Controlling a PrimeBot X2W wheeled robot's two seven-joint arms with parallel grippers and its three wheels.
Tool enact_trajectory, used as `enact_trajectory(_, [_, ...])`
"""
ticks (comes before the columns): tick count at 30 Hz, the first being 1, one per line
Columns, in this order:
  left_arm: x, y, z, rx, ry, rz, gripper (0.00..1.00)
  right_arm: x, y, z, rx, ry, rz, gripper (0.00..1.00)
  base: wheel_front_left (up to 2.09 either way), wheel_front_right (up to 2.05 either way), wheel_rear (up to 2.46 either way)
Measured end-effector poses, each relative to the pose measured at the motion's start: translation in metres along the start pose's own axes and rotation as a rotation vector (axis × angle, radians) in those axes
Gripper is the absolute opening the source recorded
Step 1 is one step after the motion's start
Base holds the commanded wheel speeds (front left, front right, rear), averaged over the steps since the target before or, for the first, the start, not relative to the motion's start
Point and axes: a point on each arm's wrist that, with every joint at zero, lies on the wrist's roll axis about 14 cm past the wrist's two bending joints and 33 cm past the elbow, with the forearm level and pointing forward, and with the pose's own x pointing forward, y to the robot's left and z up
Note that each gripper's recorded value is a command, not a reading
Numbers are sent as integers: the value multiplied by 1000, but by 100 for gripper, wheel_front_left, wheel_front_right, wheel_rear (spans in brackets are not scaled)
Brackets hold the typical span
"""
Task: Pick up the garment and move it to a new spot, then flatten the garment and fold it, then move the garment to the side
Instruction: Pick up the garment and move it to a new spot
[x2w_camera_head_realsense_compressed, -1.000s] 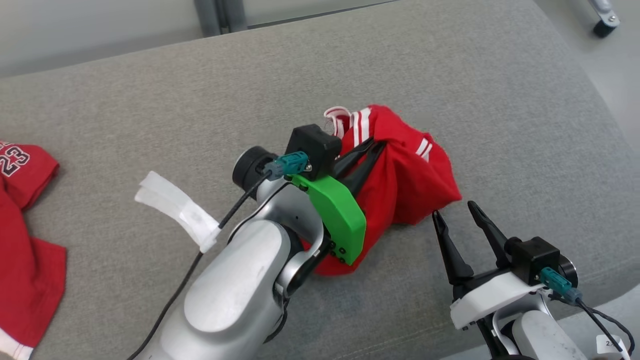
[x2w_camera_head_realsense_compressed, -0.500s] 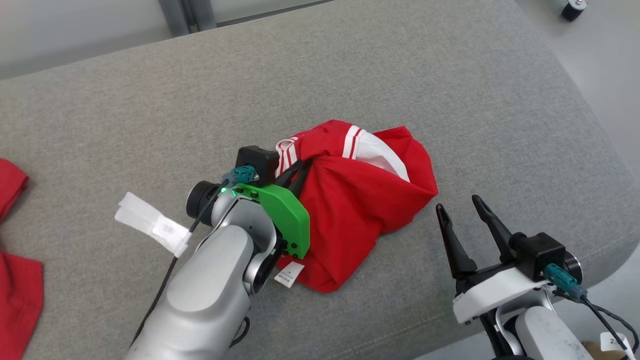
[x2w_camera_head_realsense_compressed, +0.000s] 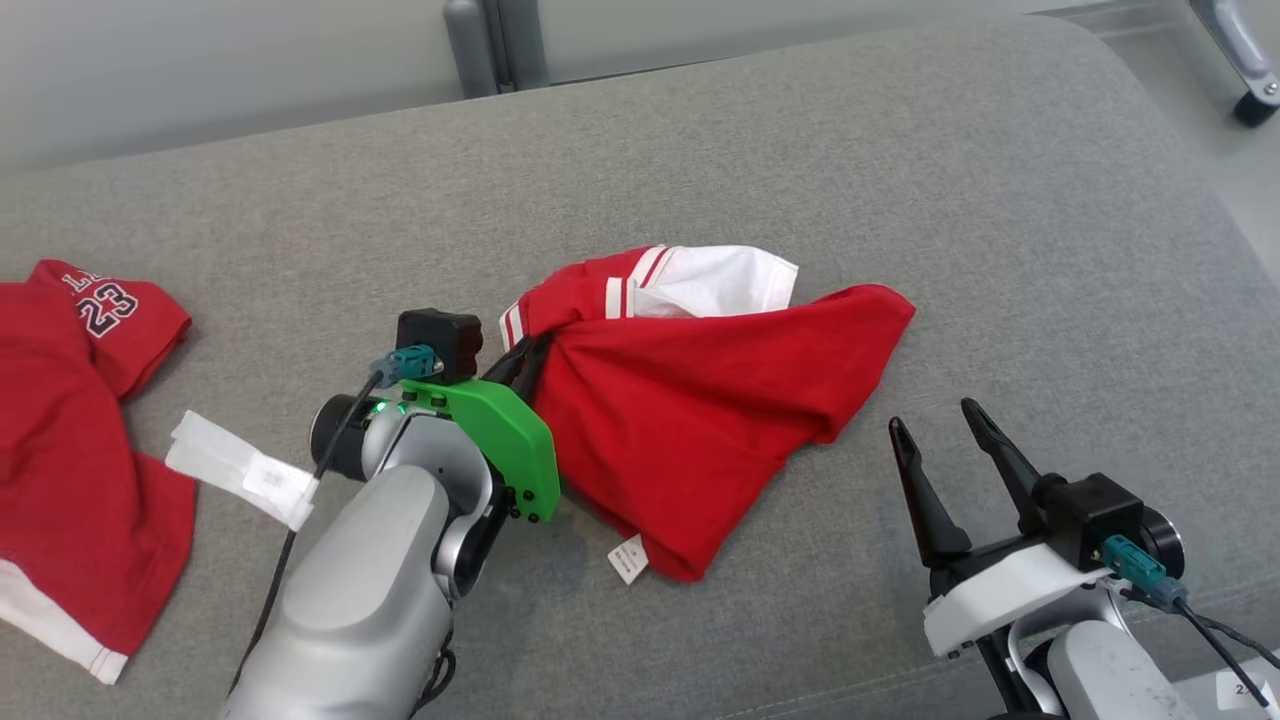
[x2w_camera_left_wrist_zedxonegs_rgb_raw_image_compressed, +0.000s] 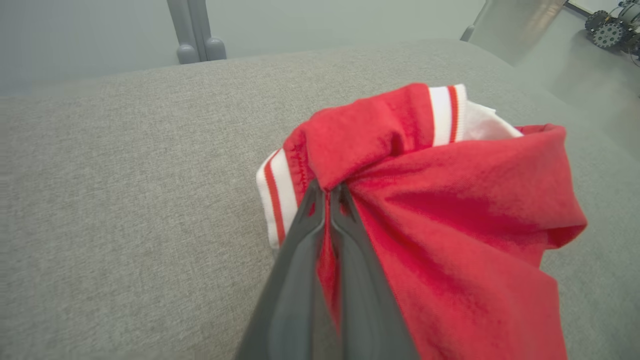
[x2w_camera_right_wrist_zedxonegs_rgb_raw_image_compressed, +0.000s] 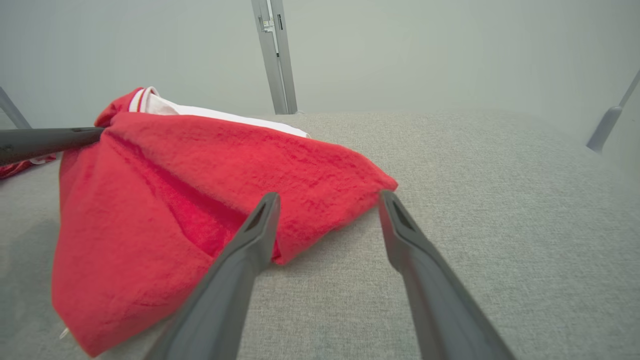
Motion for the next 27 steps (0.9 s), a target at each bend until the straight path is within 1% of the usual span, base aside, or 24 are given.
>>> enact_trajectory(1, [-3,2,-2,-11,7,9,0,1,2,0,-1,-1,8,100,0,0,0])
enact_trajectory(2, [-6,4,-6,-19,18,19,13,1,5,1,-1,-3,17,100,0,0,0])
enact_trajectory(3, [-9,6,-10,-26,26,28,47,2,7,1,-2,-4,25,100,0,0,0])
enact_trajectory(4, [-12,7,-11,-31,28,36,100,2,9,2,-4,-7,33,100,0,0,0])
enact_trajectory(7, [-20,8,-9,-47,-1,50,100,2,14,7,-20,-19,56,100,0,0,0])
enact_trajectory(11, [-36,8,3,-67,-104,66,100,-1,15,20,-61,-51,78,100,0,0,0])
enact_trajectory(16, [-69,18,29,-34,-279,111,100,-6,7,45,-130,-116,83,100,0,0,0])
enact_trajectory(21, [-112,32,40,0,-391,193,100,-13,-3,72,-183,-187,67,100,0,0,0])
enact_trajectory(24, [-137,46,37,14,-418,265,100,-16,-8,76,-197,-199,52,100,0,0,0])
enact_trajectory(27, [-155,54,23,46,-402,303,100,-20,-10,73,-221,-189,51,100,0,0,0])
